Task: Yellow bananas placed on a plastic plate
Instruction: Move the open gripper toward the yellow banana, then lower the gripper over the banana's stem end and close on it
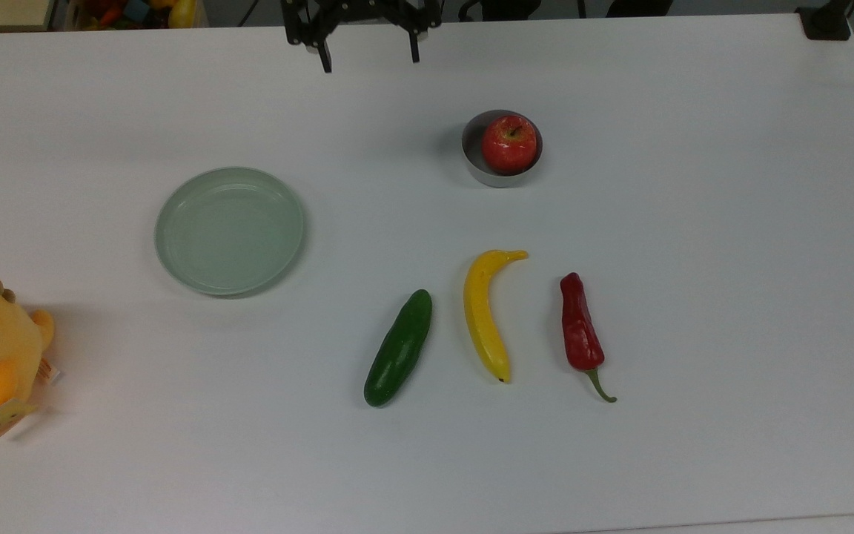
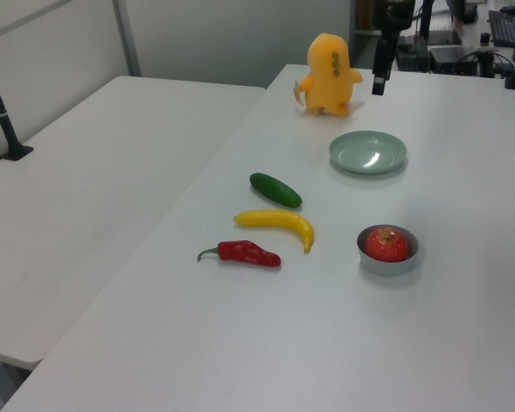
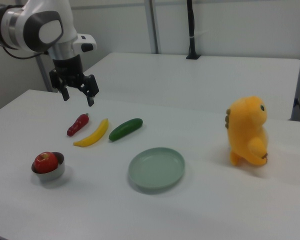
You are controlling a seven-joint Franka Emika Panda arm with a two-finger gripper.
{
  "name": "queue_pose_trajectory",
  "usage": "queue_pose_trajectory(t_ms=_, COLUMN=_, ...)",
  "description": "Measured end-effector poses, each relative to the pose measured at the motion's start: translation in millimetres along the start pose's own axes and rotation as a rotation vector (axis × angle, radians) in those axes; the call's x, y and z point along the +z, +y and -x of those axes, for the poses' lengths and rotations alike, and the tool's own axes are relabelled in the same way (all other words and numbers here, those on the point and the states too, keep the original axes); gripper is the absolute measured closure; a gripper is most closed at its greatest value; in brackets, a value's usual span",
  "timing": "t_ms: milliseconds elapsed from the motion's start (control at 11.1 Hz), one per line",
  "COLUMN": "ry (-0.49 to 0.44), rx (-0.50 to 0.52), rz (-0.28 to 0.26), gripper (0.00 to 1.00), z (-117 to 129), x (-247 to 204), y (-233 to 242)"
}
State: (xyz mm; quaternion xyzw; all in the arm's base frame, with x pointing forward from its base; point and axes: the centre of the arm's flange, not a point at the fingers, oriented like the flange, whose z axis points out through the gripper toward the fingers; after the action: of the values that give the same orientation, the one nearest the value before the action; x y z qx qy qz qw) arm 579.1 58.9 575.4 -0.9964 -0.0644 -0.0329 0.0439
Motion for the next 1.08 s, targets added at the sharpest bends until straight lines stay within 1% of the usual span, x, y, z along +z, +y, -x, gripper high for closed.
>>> queue_pose_trajectory(t_ms=449, ry=0.090, rx=0.096, rz=-0.012, gripper=0.00, z=-40, x=51, y=-39)
queue_pose_trajectory(t_ms=718, ry=0.110, rx=0.109, rz=-0.012, gripper=0.00, z=-60, x=94, y=-49)
queue_pose_trajectory(t_ms=898, ry=0.143, rx=0.110, rz=-0.013, gripper=0.00, z=-72, x=118, y=-56)
queue_pose_trajectory(t_ms=1077, ry=0.158, rx=0.120, rz=0.000, gripper=0.00, z=-80, x=143, y=-66)
